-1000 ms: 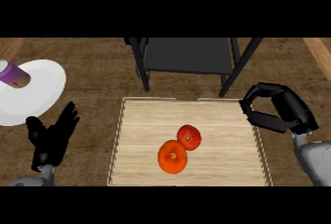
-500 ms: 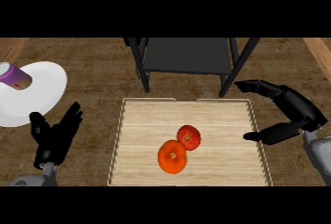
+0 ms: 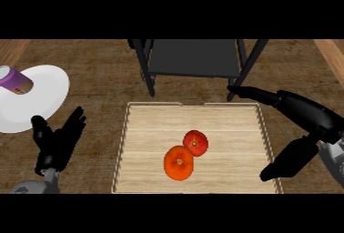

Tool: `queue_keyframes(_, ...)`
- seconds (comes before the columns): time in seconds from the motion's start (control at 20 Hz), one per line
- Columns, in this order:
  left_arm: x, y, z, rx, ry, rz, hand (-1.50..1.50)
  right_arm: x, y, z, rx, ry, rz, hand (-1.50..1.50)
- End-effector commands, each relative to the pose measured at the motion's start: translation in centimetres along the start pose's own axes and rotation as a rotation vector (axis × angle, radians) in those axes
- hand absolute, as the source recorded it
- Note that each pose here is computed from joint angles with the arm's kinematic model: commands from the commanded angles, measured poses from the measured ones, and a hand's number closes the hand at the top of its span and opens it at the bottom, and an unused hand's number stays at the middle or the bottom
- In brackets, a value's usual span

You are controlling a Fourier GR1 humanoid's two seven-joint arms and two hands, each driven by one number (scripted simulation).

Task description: Pick the squash from the tray and place it in the tiered shelf

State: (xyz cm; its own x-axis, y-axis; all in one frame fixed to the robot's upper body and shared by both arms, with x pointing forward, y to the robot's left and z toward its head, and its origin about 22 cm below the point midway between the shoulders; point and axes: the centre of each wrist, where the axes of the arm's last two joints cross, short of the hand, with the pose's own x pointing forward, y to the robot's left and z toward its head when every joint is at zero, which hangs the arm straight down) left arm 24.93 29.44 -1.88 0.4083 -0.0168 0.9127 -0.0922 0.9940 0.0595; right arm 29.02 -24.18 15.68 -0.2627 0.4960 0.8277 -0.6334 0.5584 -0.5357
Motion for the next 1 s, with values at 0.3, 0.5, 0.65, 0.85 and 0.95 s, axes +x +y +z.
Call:
queue_keyframes(0.3, -1.5, 0.0, 0.4, -0.001, 0.029, -0.006, 0.0, 9.1, 6.1, -2.9, -0.081, 0.193, 0.103, -1.5)
queue_keyframes(0.5, -1.4, 1.1, 0.3, -0.02, 0.052, 0.005, 0.0, 10.5, 8.5, -4.9, -0.061, 0.291, 0.215, -1.5)
queue_keyframes(0.65, -1.0, -1.1, -0.7, -0.006, 0.045, -0.002, 0.0, 11.0, 8.8, -7.5, -0.015, 0.329, 0.238, -1.5)
queue_keyframes(0.85, 0.3, 0.6, -0.3, -0.017, 0.034, 0.015, 0.0, 10.8, 11.1, -8.4, 0.024, 0.374, 0.301, -1.5)
queue_keyframes(0.95, 0.2, 1.4, 0.3, -0.022, 0.036, 0.011, 0.0, 9.9, 10.3, -7.5, 0.021, 0.376, 0.313, -1.5)
